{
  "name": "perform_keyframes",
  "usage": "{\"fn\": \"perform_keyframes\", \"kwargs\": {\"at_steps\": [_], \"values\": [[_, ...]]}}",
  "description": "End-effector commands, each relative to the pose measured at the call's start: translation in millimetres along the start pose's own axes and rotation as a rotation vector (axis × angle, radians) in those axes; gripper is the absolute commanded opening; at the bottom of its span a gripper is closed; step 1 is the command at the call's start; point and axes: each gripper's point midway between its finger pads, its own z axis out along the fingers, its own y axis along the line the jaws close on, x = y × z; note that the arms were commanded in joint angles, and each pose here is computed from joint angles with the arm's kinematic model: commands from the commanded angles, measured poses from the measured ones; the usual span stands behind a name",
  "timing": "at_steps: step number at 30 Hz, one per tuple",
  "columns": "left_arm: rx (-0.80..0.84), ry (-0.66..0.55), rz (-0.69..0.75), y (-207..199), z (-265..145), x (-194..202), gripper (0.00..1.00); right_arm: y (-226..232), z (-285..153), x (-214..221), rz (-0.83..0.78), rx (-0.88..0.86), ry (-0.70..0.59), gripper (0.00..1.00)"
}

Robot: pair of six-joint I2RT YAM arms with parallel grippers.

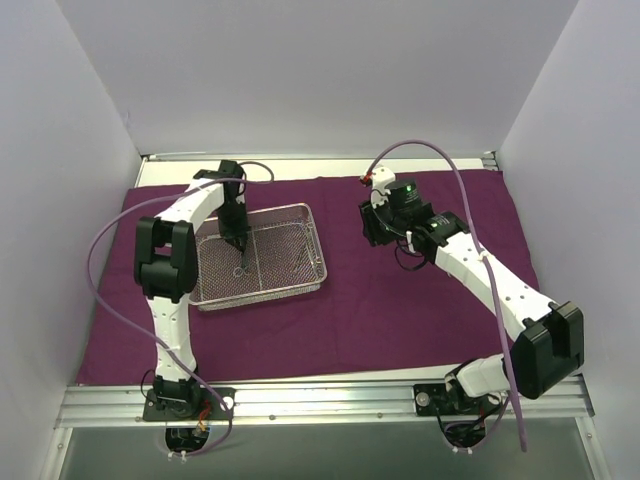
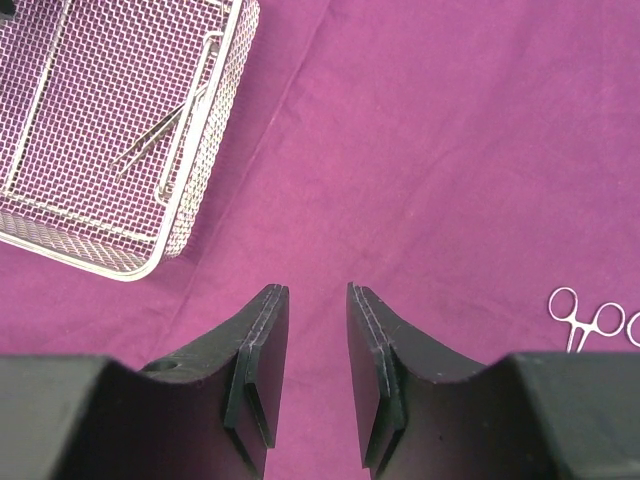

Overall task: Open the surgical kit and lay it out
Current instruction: Pick up the medical item from the container.

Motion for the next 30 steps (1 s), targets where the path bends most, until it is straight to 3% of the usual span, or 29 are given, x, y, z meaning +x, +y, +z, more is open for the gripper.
{"fn": "perform_keyframes", "kwargs": {"at_steps": [1,7,15,21,25,30], "values": [[0.092,-0.014,0.045,-10,-45,0,0.02,4,-2,-17,-0.004,-0.015,-0.042,0.30],[0.314,0.006,0.108,-41,-71,17,0.02,7,0,-19,-0.040,-0.033,-0.049,0.31],[0.529,0.001,0.131,-70,-121,30,0.02,31,0,-36,-0.245,-0.103,-0.120,0.35],[0.759,0.025,0.144,-95,-160,52,0.02,73,-13,-61,-0.528,-0.209,-0.243,0.39],[0.928,0.041,0.140,-108,-187,74,0.02,117,-47,-76,-0.753,-0.302,-0.388,0.49],[1.066,0.084,0.092,-114,-202,110,0.02,141,-66,-68,-0.923,-0.380,-0.479,0.53]]}}
